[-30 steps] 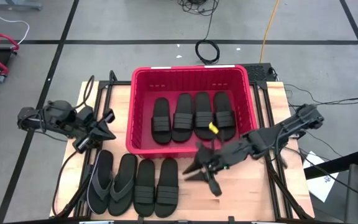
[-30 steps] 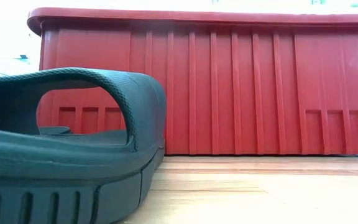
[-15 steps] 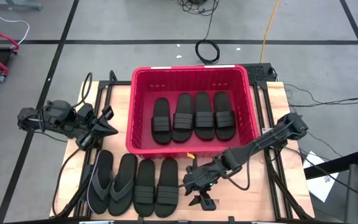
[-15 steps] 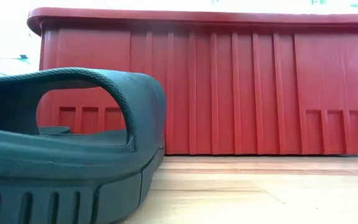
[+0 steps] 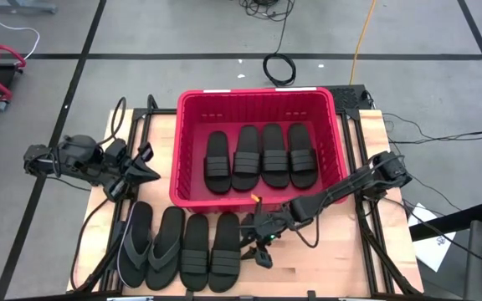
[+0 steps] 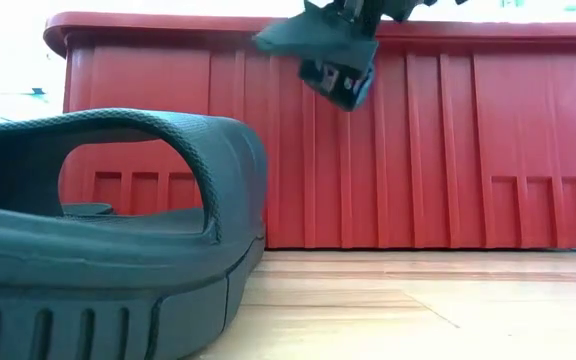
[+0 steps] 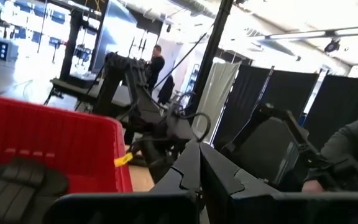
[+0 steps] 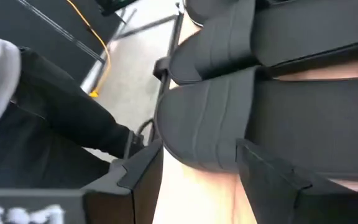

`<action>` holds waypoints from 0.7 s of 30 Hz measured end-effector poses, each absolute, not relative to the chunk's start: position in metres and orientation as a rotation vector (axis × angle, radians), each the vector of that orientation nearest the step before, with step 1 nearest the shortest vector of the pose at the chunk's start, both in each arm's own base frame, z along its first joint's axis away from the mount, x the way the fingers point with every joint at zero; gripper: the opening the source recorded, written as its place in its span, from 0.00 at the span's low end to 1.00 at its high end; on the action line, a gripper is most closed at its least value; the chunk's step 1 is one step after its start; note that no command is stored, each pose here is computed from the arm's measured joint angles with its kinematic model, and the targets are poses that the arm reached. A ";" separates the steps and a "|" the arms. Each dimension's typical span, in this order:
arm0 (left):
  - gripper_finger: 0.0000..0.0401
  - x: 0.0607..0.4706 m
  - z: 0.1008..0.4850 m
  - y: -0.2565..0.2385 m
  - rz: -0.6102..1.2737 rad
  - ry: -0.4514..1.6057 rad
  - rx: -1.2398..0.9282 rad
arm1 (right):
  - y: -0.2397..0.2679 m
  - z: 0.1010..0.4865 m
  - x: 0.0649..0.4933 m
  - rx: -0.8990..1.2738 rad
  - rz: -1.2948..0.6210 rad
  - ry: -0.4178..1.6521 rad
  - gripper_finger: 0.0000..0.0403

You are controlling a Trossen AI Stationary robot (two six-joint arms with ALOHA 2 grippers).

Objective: Pick and place slides into bin
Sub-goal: Put the black slide into the red bin

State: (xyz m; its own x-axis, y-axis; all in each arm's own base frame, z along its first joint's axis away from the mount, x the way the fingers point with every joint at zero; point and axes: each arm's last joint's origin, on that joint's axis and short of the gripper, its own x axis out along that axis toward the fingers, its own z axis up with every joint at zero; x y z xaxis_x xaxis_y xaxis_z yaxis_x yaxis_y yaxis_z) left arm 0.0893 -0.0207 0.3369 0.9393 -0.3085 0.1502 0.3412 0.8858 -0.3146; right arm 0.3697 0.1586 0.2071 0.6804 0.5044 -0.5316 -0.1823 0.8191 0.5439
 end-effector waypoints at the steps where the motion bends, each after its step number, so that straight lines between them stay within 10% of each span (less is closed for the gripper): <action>1: 0.01 0.089 0.336 -0.021 -0.337 -0.085 -0.344 | 0.158 0.205 0.369 0.483 0.409 0.709 0.48; 14: 0.01 0.090 0.329 -0.021 -0.328 -0.019 -0.345 | 0.154 0.187 0.361 0.555 0.301 0.588 0.48; 21: 0.01 0.090 0.329 -0.023 -0.413 -0.003 -0.340 | 0.151 0.251 0.365 0.504 0.351 0.375 0.39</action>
State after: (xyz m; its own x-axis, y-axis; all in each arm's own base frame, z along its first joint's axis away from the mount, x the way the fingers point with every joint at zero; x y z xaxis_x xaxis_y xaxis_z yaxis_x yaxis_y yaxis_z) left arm 0.0904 -0.0234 0.3294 0.9166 -0.3934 0.0712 0.3943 0.8603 -0.3232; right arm 0.3652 0.1508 0.2509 0.8734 0.4124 -0.2589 -0.2312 0.8192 0.5249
